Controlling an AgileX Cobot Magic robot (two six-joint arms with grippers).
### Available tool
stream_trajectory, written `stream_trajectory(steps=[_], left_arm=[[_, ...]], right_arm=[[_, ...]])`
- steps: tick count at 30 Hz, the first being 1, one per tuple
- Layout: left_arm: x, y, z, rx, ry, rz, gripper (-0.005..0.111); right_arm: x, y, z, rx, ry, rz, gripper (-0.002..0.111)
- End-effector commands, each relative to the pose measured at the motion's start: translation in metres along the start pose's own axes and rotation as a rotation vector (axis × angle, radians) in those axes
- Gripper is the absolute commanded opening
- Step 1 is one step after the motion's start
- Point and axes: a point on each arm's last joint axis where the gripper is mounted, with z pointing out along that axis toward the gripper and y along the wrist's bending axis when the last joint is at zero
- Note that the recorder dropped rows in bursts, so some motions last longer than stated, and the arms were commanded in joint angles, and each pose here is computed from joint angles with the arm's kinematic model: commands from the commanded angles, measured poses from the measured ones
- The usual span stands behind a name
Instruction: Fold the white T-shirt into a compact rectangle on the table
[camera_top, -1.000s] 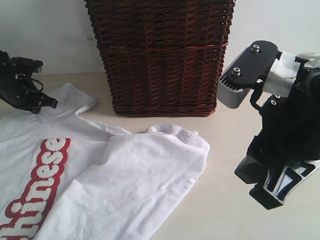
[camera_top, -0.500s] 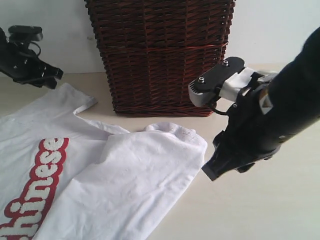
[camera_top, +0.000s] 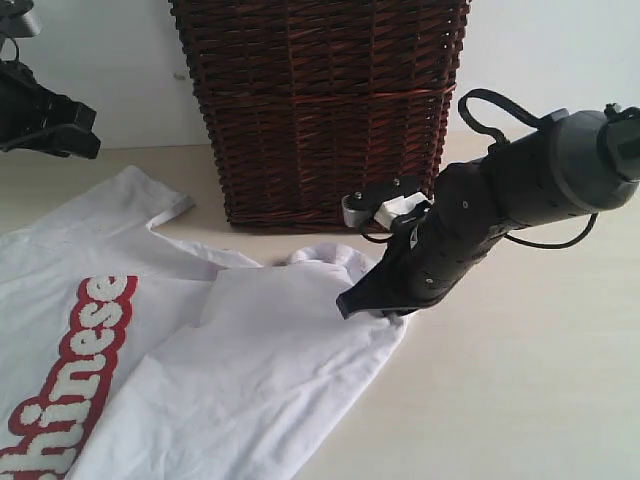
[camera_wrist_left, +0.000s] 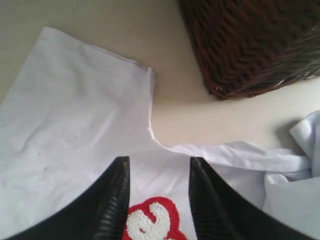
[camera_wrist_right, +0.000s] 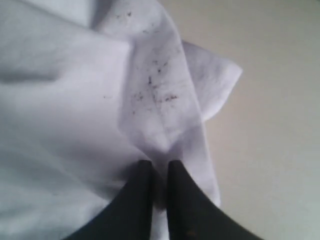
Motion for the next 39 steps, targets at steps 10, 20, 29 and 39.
stream_trajectory(steps=[10, 20, 29, 39], left_arm=[[0.005, 0.003, 0.016, 0.009, 0.007, -0.03, 0.039], [0.005, 0.0, 0.016, 0.043, 0.004, -0.045, 0.039], [0.006, -0.002, 0.017, 0.065, 0.014, -0.04, 0.039], [0.03, -0.072, 0.047, 0.485, 0.207, 0.363, 0.039]], right_arm=[[0.033, 0.024, -0.068, -0.264, 0.26, -0.141, 0.0], [0.075, 0.027, -0.083, -0.341, 0.471, -0.158, 0.0], [0.089, 0.062, -0.116, -0.525, 0.524, -0.416, 0.0], [0.097, 0.079, -0.122, -0.576, 0.547, -0.54, 0.0]])
